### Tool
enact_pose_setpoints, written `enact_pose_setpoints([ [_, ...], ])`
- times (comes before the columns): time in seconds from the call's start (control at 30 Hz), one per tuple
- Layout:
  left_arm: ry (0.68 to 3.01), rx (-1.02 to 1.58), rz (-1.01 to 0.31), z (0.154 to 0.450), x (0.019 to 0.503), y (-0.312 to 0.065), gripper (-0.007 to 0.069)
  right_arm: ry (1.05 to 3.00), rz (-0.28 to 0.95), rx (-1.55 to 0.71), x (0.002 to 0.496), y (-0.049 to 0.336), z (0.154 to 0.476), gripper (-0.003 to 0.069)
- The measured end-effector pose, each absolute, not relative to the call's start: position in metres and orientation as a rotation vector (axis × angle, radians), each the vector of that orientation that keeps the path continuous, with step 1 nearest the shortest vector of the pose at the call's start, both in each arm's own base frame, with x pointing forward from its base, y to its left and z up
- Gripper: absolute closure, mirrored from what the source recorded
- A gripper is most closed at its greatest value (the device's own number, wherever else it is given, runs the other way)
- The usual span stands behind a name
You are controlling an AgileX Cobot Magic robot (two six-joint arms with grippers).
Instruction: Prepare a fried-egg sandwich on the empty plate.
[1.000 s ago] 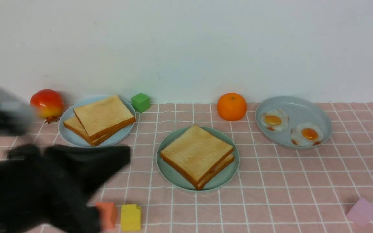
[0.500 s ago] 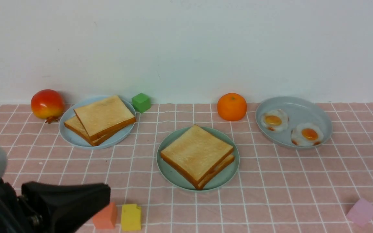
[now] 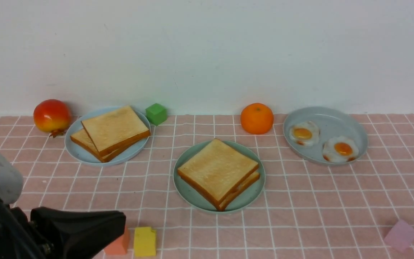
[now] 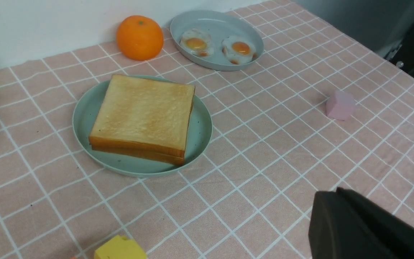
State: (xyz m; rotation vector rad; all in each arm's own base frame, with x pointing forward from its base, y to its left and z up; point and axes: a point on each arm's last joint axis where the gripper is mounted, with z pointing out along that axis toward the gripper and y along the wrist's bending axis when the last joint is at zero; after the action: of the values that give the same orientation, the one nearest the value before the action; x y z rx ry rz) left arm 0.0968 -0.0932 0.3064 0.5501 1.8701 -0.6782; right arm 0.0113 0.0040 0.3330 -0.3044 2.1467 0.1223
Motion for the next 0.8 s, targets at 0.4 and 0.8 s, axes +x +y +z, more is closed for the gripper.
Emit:
enact_pose_setpoints([
  [0.4, 1.87, 0.55, -0.678, 0.306, 0.097, -0.093, 0.0638, 1.772, 0.106, 0.034, 0.055, 0.005, 0.187, 0.067],
  [0.8, 1.871, 0.55, -0.678, 0.306, 0.097, -0.093, 0.0635, 1.878, 0.156, 0.084, 0.052, 0.006, 0.173, 0.067],
])
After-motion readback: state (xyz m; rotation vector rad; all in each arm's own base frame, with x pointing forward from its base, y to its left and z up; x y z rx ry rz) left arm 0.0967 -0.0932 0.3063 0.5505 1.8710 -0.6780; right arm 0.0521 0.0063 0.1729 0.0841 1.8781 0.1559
